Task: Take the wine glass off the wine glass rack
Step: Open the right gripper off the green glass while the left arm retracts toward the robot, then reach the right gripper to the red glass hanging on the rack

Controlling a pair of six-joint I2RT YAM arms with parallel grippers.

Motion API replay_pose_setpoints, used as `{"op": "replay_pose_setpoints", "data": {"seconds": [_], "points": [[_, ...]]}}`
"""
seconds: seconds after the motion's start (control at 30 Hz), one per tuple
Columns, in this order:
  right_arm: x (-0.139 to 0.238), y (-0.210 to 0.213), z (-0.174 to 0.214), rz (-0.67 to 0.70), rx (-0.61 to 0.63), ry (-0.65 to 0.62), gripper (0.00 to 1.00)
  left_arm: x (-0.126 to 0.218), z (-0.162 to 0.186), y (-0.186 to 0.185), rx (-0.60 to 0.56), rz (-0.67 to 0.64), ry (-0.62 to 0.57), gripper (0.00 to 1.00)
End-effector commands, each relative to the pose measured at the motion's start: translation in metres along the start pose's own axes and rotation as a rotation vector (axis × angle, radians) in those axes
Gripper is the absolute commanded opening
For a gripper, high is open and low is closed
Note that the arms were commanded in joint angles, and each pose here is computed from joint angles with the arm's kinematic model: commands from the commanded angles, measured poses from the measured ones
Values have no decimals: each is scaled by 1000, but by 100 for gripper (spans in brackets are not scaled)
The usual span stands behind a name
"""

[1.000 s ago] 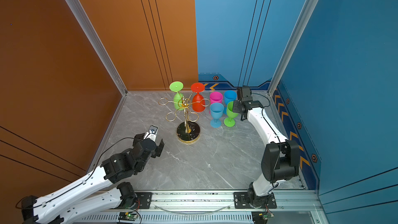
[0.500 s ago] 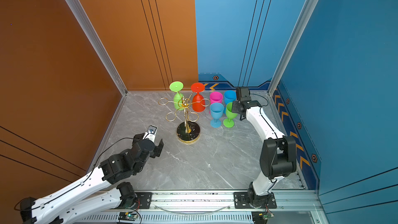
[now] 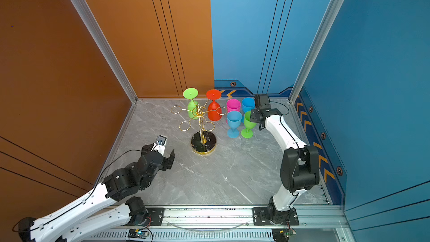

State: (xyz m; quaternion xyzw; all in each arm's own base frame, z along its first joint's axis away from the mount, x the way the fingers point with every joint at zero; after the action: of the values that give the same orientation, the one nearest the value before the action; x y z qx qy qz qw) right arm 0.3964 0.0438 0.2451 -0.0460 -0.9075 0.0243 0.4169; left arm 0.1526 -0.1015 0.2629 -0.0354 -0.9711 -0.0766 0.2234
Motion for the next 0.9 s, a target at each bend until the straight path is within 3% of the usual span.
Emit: {"op": "replay_pose_setpoints", "data": {"seconds": [0.0, 0.6, 0.8, 0.87], "points": [[-1, 0, -8, 2, 5, -18, 5, 2, -4, 2, 3, 5, -1, 92], [21, -2, -14, -29, 10, -42, 40, -5, -8, 2, 41, 52, 37, 92], [45, -8, -14, -20, 14, -59, 64, -10, -13, 9, 89, 57, 59, 92], [54, -9, -15, -25, 15, -71, 69, -11, -14, 12, 112, 61, 65, 92]]}}
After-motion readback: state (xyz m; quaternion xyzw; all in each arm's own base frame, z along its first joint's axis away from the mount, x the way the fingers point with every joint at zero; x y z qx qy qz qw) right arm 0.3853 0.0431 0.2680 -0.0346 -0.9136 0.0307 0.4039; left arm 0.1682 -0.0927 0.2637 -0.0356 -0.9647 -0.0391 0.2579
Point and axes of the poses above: each gripper's point midway between its finger pads, its own x axis back along the fingers, its own y axis along the line the jaws close on, z = x × y, the point moved 9 cm from there along x, back along the fingers, and after that the axes turned 8 degrees about x, right-handed, at the moved point
